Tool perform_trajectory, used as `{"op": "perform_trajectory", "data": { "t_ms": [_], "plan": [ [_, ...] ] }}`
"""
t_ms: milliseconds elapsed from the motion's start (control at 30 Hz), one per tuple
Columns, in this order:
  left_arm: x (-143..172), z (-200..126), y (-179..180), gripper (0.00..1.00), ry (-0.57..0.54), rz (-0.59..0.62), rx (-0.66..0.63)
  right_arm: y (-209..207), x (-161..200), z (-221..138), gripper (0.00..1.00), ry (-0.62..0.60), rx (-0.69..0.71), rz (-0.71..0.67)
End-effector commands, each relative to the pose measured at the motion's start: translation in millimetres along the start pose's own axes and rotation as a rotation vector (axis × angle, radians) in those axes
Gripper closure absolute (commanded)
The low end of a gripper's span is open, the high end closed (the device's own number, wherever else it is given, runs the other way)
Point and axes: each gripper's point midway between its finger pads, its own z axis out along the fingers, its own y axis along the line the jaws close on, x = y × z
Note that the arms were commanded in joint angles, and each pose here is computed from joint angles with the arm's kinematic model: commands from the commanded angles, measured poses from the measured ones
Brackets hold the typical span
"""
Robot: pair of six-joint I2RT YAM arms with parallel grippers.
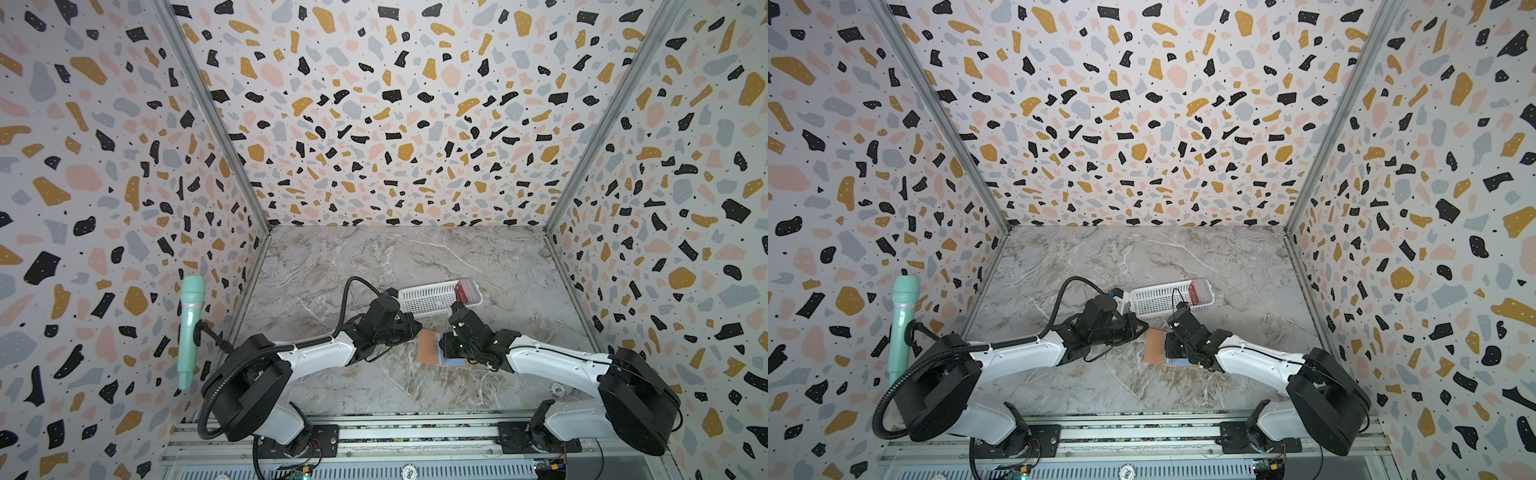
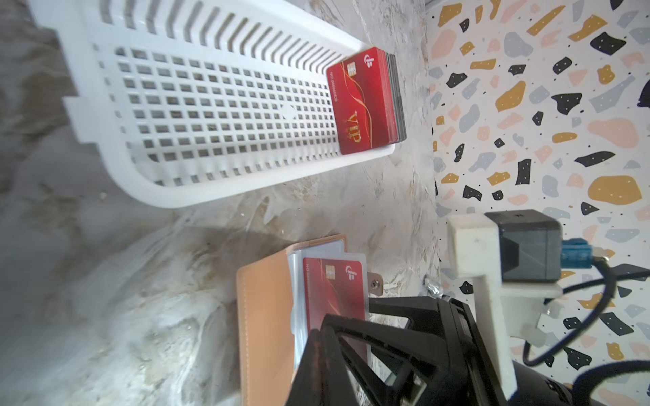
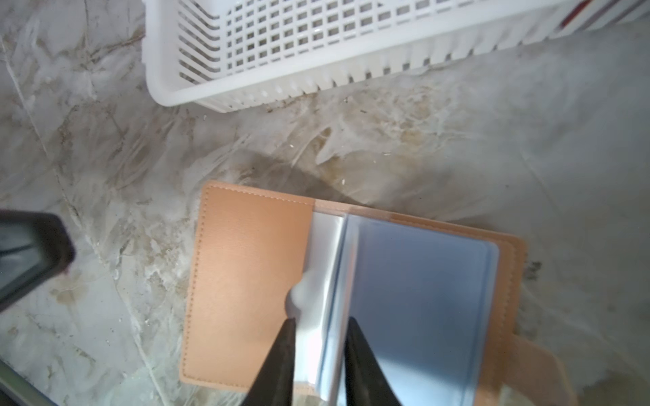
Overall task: Insert credit cards into a card holder
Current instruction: Flip over the card slot in the card holder.
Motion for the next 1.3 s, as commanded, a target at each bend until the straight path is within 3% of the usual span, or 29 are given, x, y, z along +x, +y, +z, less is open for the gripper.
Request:
{"op": "perform_trajectory", "data": {
  "t_ms": [0, 333, 567, 767, 1000, 1267],
  "plan": [
    [-5, -6, 1, 0.94, -0.024, 0.022, 0.007, 8, -7, -1, 0.65, -0.010, 0.011, -0.018],
    [-5, -7, 4, 0.94, -0.026, 0.033, 0.003, 47, -15, 1, 0.42, -0.015, -0.096, -0.066],
    [-10, -6, -3, 0.93, -0.029, 0.080, 0.010, 40, -25, -10, 0.41, -0.064, -0.079, -0.092],
    [-23, 5, -15, 0.90, -0.035, 0.131, -0.006, 13, -55, -28, 0.36, -0.128, -0.050, -0.145],
    [-47, 26, -33, 0.89, -0.043, 0.240, -0.031, -40, -109, -51, 0.26, -0.202, 0.091, -0.149],
    [-71, 64, -49, 0.86, -0.031, 0.338, -0.054, -83, -159, -40, 0.12, -0.198, 0.184, -0.168]
  ]
}}
